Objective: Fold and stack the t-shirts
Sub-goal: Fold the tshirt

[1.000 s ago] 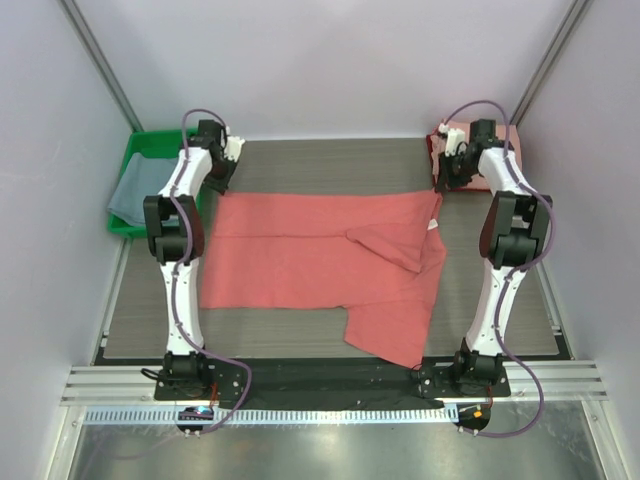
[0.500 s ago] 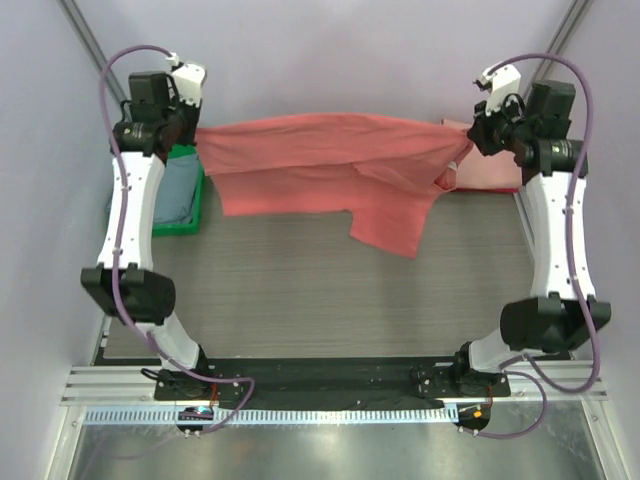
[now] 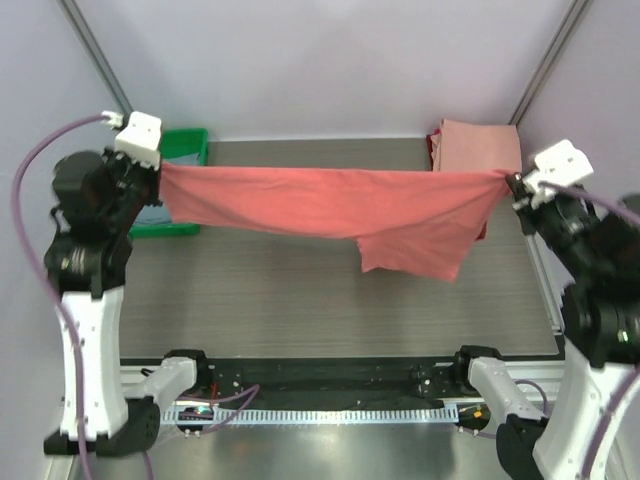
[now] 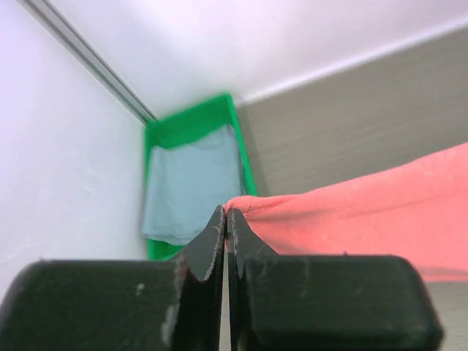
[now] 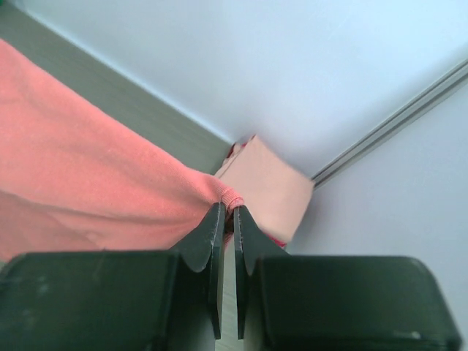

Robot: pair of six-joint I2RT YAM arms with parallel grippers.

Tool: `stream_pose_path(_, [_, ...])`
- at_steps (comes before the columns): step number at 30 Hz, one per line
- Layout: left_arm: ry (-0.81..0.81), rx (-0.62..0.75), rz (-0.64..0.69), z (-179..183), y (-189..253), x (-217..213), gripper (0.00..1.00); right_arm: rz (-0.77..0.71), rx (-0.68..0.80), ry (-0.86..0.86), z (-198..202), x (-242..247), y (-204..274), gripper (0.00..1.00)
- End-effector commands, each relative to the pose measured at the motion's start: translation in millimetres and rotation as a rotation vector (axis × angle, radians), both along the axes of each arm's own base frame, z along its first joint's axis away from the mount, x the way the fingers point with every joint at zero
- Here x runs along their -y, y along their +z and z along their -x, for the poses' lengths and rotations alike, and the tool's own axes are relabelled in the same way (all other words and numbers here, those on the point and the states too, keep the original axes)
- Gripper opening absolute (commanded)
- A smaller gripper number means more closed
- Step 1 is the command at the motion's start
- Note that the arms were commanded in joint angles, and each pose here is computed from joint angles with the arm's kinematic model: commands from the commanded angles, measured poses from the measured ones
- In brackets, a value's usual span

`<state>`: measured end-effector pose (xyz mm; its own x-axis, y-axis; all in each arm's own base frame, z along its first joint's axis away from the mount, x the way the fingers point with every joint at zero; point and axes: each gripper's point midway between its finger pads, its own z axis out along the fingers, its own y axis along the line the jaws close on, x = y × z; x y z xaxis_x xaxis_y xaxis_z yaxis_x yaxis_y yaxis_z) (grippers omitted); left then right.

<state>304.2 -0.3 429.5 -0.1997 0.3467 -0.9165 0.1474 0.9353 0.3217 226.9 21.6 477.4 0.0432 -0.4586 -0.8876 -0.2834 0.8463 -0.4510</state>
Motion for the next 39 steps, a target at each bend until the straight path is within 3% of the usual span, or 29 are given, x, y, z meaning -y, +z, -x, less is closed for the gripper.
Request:
stream_pose_path(1, [0.012,0.228,-0.026,35,58,-5,0.00,0.026,0.101,-0.002,43,-4,31,0.01])
stream_pose_path(6, [-0.018,0.202,-0.045,25,54,-1,0.00,0.016,0.106,0.004,47,-6,42,0.01])
stream_pose_path(12, [-0.082,0.010,-0.068,-24,-16,7,0.00,0.000,-0.056,0.048,-15,-5,-13,0.01])
stream_pose_path(20, [-0.170,-0.355,-0.050,-76,-188,19,0.03,-0.058,-0.406,0.114,-105,-5,-160,0.01])
stream_pose_path(24, [-0.140,-0.515,0.001,-103,-268,19,0.03,-0.077,-0.605,0.110,-153,-3,-250,0.01])
stream_pose_path(26, [-0.111,-0.609,0.007,-122,-311,16,0.02,-0.070,-0.628,0.087,-175,2,-272,0.01])
stream_pose_path(32, [-0.039,-0.693,-0.008,-182,-354,5,0.00,-0.074,-0.749,0.009,-253,21,-347,0.01])
stream_pose_path(39, [0.011,-0.652,-0.013,-242,-360,-3,0.00,-0.045,-0.727,-0.048,-321,38,-373,0.01])
